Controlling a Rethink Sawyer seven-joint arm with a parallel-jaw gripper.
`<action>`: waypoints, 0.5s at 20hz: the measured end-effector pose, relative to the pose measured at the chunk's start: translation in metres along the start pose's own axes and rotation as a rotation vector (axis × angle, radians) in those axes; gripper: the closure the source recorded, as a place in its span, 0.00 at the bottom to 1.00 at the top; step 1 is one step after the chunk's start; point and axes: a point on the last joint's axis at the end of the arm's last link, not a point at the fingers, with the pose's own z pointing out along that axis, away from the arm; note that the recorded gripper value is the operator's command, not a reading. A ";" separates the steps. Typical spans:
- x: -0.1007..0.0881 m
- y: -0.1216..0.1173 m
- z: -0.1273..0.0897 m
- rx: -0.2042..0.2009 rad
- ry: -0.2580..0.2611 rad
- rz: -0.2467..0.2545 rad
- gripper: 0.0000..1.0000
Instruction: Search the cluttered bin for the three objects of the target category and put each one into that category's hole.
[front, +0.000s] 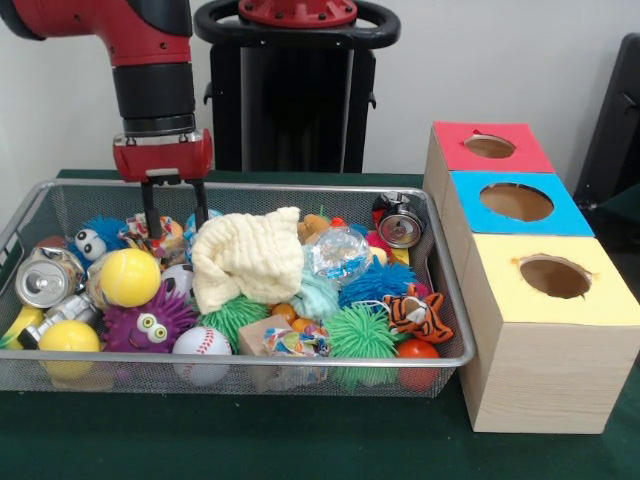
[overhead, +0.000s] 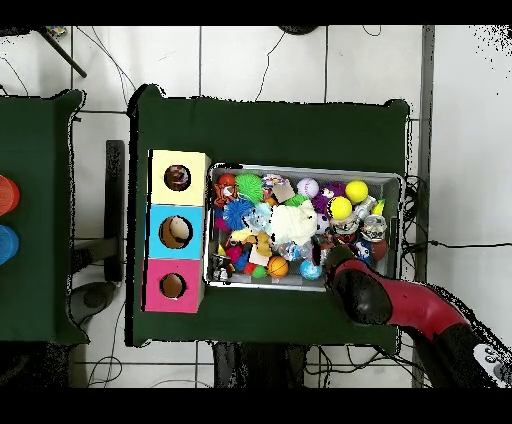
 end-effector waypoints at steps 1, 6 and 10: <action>-0.002 0.001 -0.001 0.004 -0.001 -0.007 0.00; -0.008 0.002 -0.007 0.021 -0.002 -0.025 0.00; -0.011 -0.001 -0.012 0.043 -0.003 -0.037 0.00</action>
